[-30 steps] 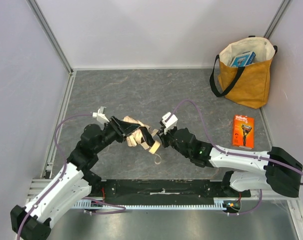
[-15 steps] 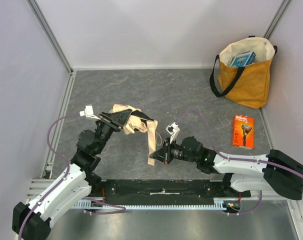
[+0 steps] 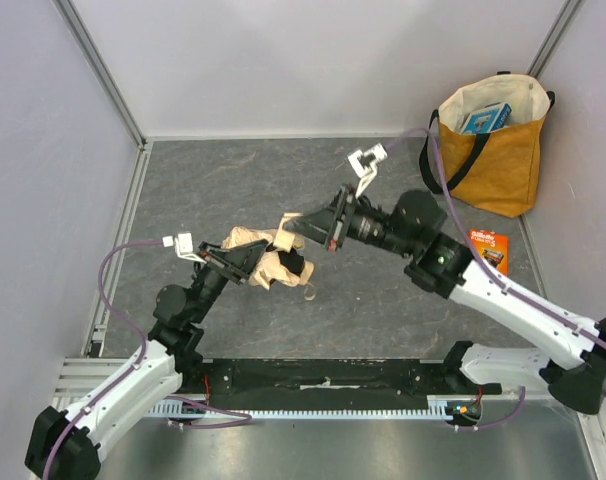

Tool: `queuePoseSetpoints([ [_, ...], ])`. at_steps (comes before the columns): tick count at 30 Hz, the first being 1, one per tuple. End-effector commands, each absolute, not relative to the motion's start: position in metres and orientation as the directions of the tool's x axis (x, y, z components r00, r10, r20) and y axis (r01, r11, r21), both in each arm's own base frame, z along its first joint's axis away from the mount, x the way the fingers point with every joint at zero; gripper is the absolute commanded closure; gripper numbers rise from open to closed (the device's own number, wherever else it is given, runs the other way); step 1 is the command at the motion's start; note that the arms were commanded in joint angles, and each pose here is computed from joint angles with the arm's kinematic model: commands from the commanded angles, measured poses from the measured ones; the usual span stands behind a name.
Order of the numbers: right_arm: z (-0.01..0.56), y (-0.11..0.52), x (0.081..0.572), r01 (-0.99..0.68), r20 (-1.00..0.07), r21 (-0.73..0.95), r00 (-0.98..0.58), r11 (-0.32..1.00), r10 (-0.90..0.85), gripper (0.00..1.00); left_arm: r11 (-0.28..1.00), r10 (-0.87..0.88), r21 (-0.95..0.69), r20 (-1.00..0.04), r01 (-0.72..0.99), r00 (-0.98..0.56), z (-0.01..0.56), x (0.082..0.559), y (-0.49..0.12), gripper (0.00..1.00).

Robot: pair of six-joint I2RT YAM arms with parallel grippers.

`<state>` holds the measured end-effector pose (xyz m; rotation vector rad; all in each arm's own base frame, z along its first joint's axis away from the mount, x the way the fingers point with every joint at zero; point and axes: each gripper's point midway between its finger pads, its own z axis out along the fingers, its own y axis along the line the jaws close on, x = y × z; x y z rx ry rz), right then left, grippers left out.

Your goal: Put away the umbrella

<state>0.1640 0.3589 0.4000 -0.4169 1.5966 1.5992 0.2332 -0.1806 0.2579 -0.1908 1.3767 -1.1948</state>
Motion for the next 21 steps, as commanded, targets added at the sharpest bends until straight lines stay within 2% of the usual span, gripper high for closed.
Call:
queuePoseSetpoints([
  [1,0.443,0.373,0.167,-0.751,-0.744,0.656,-0.628,0.074,0.228,1.0,0.477,-0.727,-0.61,-0.678,0.632,-0.106,0.273,0.224,-0.172,0.98],
  [5,0.475,0.405,0.16,-0.731,-0.703,0.676,-0.678,-0.098,0.213,1.0,0.482,-0.755,-0.632,-0.651,0.607,-0.078,0.273,0.23,-0.166,0.98],
  [8,0.461,0.441,0.143,-0.716,-0.7,0.684,-0.699,-0.142,0.148,1.0,0.489,-0.779,-0.664,-0.624,0.566,-0.059,0.276,0.24,-0.16,0.98],
  [12,0.412,0.477,0.091,-0.709,-0.721,0.682,-0.693,-0.18,-0.005,1.0,0.413,-0.866,-0.783,-0.495,0.464,-0.064,0.28,0.255,-0.146,0.98],
  [16,0.343,0.484,0.07,-0.748,-0.749,0.66,-0.648,-0.067,-0.138,1.0,0.274,-0.936,-0.873,-0.338,0.402,-0.096,0.297,0.264,-0.142,0.98],
  [21,0.262,0.458,0.106,-0.843,-0.808,0.477,-0.533,0.25,-0.253,1.0,-0.047,-0.972,-0.942,-0.034,0.331,-0.233,0.315,0.264,-0.148,0.98],
])
